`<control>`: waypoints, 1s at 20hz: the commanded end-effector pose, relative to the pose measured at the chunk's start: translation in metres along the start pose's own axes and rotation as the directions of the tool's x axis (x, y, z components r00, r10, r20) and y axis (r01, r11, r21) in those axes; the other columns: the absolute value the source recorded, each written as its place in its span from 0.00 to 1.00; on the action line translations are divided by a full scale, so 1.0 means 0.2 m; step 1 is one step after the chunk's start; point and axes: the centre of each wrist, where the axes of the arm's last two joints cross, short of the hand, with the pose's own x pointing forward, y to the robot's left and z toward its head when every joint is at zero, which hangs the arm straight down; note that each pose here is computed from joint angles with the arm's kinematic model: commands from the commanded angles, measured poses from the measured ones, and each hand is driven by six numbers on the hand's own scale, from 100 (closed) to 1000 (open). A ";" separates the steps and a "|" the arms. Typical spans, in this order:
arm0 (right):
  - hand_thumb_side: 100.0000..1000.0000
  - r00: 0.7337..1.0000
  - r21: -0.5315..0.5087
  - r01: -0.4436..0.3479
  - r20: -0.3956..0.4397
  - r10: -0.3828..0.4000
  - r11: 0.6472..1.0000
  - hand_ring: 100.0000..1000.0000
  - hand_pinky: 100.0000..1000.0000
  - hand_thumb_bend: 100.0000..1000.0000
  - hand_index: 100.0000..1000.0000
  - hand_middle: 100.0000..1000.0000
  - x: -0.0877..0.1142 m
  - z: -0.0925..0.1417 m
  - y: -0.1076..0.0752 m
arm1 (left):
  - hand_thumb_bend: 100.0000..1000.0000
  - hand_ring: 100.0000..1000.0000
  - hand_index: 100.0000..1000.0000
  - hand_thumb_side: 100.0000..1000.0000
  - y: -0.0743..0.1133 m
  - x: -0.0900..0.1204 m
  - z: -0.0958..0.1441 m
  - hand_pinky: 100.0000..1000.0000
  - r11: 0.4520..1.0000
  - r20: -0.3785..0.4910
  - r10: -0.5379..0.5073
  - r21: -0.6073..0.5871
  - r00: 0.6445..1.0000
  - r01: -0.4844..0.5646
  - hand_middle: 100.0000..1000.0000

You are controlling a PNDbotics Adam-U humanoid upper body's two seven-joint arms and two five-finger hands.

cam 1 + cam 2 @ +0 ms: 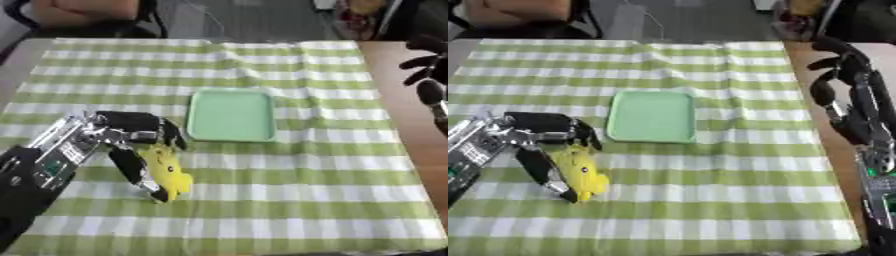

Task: Pick up objects on the table and place them in the box.

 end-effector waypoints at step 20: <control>0.95 0.999 -0.010 -0.011 0.033 0.012 1.000 0.63 0.46 0.67 0.91 0.77 0.03 -0.04 -0.03 | 0.84 0.56 0.76 0.59 -0.05 -0.10 0.03 0.54 0.999 -0.062 0.016 -0.033 0.998 -0.018 0.63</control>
